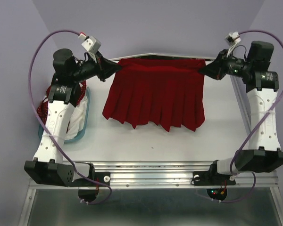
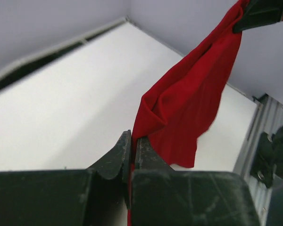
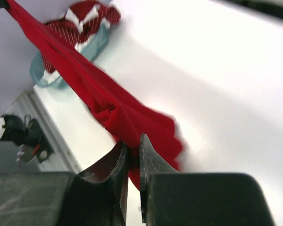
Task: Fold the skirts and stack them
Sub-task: Flatten the skirt out
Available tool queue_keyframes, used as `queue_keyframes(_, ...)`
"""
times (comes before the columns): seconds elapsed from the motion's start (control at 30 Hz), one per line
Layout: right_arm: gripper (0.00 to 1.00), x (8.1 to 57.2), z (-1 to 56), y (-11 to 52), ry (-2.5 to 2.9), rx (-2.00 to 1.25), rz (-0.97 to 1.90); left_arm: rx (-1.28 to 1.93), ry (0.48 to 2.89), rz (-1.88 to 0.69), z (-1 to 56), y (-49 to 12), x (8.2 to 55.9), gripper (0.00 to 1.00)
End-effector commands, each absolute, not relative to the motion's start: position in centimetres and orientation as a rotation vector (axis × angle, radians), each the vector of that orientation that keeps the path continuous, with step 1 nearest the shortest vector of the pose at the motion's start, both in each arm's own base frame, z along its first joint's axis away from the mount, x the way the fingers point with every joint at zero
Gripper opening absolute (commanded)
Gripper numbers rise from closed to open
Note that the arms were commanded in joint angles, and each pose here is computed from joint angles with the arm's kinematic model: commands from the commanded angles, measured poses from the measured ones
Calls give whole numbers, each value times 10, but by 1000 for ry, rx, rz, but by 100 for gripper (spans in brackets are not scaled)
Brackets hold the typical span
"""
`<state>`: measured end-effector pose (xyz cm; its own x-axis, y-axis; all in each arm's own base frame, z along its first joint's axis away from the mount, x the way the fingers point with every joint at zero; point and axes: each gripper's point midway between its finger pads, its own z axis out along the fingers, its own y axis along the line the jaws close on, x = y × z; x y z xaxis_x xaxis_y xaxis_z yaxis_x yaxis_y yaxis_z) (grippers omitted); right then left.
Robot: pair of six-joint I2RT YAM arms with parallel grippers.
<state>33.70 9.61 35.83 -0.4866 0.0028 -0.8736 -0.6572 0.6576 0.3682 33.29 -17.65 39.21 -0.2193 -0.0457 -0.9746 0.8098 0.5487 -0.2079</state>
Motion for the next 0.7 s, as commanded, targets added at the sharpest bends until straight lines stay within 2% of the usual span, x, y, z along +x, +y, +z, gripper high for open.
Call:
queue_keyframes(0.0,1,365,505,46,1555,-378,423,586,1288,-522,519,-123,338,0)
queue_keyframes(0.07,1,354,529,44,1483,-352,381,599,1250,-480,531,-121,328,0)
queue_keyframes(0.1,1,334,542,50,1434,-388,373,633,1210,-445,537,-120,313,0)
queue_keyframes(0.4,1,226,531,97,1348,-577,495,741,1159,-490,512,-132,224,0)
queue_keyframes(0.53,1,214,529,98,1359,-540,515,710,1172,-509,509,-131,204,0)
queue_keyframes(0.6,1,224,526,94,1386,-493,520,695,1208,-541,503,-132,208,0)
queue_keyframes(0.67,1,254,513,83,1454,-425,528,650,1278,-568,490,-130,228,0)
